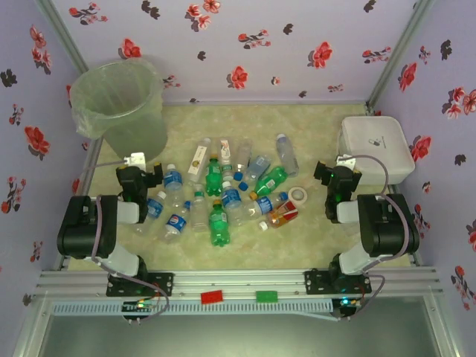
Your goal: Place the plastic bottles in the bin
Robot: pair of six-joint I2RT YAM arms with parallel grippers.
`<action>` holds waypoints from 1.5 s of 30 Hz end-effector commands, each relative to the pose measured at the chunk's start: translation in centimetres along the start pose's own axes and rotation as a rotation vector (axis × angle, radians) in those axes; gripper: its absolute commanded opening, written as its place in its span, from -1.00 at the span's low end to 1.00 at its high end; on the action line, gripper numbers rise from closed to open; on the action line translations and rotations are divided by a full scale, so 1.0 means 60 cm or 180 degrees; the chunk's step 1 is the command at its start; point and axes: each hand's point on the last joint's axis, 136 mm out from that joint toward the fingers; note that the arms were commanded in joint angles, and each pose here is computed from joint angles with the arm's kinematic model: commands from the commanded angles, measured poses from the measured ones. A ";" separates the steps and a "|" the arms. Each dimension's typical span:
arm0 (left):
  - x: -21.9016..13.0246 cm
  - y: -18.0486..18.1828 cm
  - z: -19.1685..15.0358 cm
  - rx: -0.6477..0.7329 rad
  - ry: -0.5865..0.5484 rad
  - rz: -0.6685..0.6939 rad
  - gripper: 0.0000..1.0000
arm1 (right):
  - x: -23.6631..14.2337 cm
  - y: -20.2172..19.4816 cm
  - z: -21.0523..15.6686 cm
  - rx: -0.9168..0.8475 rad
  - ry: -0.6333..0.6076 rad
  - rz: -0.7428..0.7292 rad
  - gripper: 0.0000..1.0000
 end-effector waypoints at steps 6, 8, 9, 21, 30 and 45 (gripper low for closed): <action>0.001 0.002 0.015 -0.0065 -0.0078 -0.0009 1.00 | 0.006 0.006 0.014 -0.0017 -0.0058 0.0038 0.99; 0.001 0.002 0.015 -0.0065 -0.0077 -0.0009 0.99 | 0.006 0.005 0.014 -0.0016 -0.0061 0.0034 0.99; 0.001 0.002 0.015 -0.0064 -0.0077 -0.0009 0.99 | 0.006 0.005 0.014 -0.0015 -0.0060 0.0036 0.99; 0.001 0.002 0.015 -0.0070 -0.0072 -0.0011 0.99 | 0.008 0.006 0.013 0.0004 -0.0042 0.0059 0.99; 0.001 0.001 0.016 -0.0076 -0.0074 -0.0023 1.00 | 0.007 0.005 0.014 0.0007 -0.0048 0.0073 0.99; -0.062 0.040 0.103 -0.0285 -0.0071 0.0481 0.99 | -0.059 0.022 0.120 0.0101 -0.0035 0.0113 0.99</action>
Point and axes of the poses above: each hand's point on the last joint's axis, 136 mm out from that joint toward the fingers, its own x axis out along the fingers, its own y axis along the line the jaws close on, z = x × y, and after that the axes turned 1 degree about -x, right-handed
